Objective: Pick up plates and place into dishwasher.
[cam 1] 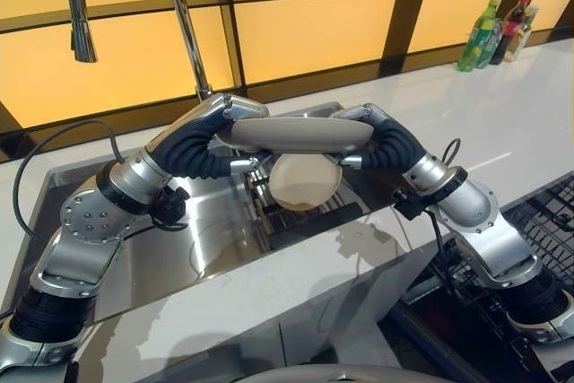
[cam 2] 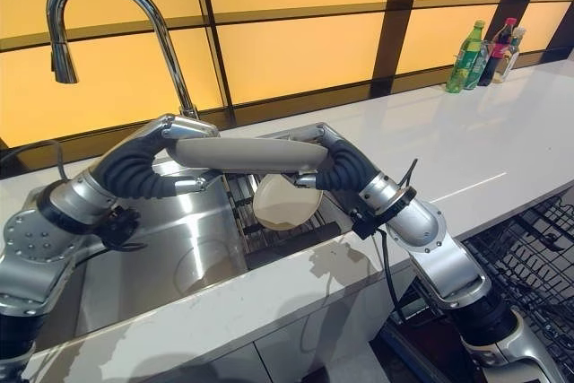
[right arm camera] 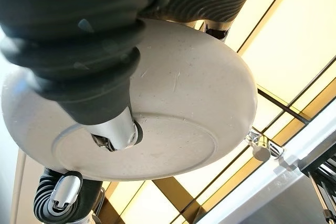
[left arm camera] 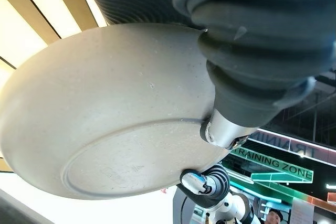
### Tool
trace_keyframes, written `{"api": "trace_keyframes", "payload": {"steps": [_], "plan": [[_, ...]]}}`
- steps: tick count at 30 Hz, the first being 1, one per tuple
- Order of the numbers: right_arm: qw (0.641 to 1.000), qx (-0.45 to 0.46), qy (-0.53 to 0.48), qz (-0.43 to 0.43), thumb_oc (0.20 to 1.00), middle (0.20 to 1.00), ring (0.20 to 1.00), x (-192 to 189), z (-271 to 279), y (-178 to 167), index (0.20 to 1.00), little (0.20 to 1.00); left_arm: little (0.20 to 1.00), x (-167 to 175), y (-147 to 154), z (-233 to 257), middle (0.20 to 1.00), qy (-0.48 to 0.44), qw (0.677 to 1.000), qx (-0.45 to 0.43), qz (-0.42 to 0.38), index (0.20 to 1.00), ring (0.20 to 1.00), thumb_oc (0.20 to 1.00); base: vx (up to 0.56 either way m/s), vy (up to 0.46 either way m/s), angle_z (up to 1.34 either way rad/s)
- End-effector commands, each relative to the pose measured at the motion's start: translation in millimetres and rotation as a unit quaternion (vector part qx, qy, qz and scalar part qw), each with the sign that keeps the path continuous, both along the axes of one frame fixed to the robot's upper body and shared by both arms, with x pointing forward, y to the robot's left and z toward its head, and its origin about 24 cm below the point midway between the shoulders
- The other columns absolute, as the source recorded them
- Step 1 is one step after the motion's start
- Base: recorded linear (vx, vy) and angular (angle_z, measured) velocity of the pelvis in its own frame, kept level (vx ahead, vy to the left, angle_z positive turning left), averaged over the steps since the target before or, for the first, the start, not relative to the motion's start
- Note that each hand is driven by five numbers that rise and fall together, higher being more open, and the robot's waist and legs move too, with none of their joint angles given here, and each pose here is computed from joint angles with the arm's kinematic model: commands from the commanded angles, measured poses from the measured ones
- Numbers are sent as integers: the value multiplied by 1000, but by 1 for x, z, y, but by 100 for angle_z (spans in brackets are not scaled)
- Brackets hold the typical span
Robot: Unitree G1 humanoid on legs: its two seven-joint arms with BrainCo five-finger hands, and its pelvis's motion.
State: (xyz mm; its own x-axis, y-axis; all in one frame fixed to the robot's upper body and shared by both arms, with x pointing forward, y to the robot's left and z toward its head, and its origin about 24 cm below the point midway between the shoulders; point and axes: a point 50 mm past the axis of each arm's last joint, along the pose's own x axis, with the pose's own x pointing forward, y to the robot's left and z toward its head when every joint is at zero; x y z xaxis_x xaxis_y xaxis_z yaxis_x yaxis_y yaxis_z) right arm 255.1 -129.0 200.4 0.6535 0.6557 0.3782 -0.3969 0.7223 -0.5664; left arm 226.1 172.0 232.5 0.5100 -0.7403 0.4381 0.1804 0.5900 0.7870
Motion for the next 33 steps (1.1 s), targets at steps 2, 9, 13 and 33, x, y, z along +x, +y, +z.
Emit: {"api": "trace_keyframes", "payload": {"steps": [2, 9, 13, 33], "plan": [[994, 98, -28, 35, 200, 200, 200, -9, 14, 8, 200, 200, 200, 12, 3, 7, 200, 14, 993, -118, 15, 200, 200, 200, -35, -25, -1], [991, 129, -49, -1, 200, 200, 200, -5, 16, -2, 200, 200, 1000, 21, 23, -4, 1000, 30, 970, -227, 80, 1000, 1000, 1000, -37, -22, -4], [990, 127, -58, -31, 200, 200, 200, -3, 16, -13, 200, 200, 1000, 13, 43, 6, 1000, -9, 946, -307, 101, 1000, 1000, 1000, -32, -21, -8], [958, 66, -103, -258, 200, 200, 200, -8, 11, -93, 200, 200, 1000, -7, 94, 4, 1000, -70, 901, -365, 223, 1000, 1000, 1000, -12, 2, -4]]}}
